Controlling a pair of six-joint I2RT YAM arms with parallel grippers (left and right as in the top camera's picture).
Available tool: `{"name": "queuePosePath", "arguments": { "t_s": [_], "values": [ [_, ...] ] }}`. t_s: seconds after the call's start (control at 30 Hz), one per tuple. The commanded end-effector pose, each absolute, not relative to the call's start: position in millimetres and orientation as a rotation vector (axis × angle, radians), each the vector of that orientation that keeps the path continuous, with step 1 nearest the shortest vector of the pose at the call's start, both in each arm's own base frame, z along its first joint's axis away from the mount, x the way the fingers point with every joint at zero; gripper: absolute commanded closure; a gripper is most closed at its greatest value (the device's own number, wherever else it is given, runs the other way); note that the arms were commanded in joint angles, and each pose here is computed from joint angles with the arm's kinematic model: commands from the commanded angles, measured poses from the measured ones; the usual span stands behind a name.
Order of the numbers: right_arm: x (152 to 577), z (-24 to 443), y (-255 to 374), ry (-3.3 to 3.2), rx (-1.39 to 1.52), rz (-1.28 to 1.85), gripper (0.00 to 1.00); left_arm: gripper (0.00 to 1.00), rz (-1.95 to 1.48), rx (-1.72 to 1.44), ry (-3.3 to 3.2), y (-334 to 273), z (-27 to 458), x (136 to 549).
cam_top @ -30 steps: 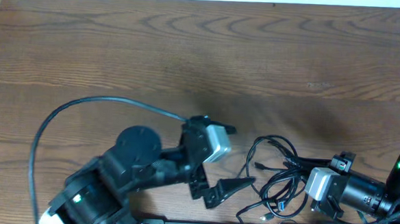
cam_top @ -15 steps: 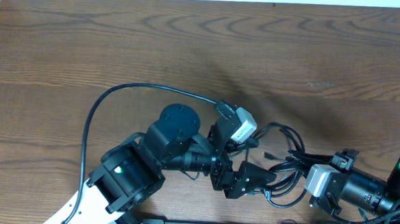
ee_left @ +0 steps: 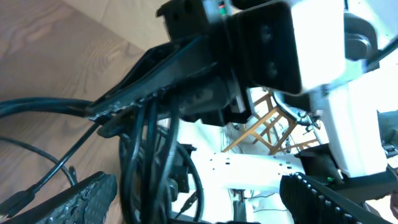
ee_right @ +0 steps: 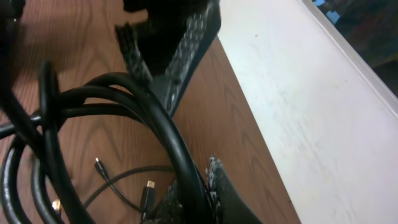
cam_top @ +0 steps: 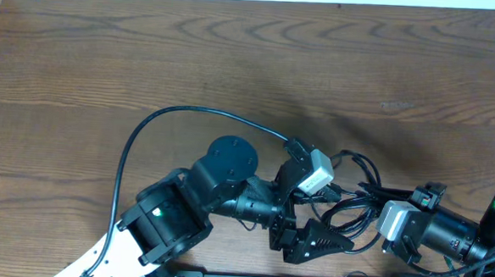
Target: Untangle cables
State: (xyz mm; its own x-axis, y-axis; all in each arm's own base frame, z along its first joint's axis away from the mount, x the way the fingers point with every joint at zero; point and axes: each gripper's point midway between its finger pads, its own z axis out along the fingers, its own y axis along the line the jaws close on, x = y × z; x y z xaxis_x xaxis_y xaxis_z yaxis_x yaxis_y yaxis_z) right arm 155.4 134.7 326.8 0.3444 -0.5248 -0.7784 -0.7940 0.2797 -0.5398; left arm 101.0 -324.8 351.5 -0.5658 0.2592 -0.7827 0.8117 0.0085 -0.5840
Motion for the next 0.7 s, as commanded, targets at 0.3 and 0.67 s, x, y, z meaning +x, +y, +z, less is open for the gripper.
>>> {"name": "queuePosePath", "arguments": {
  "t_s": [0.3,0.67],
  "values": [
    [143.6,336.7,143.4,1.239,-1.389,0.348,0.95,0.38,-1.557,1.067,1.937,-348.7,328.9,111.5],
    [142.0,333.9,143.3,1.257,-1.387,0.361,0.94,0.93,-1.571,1.078,1.850,-354.4,342.6,110.0]
  ]
}}
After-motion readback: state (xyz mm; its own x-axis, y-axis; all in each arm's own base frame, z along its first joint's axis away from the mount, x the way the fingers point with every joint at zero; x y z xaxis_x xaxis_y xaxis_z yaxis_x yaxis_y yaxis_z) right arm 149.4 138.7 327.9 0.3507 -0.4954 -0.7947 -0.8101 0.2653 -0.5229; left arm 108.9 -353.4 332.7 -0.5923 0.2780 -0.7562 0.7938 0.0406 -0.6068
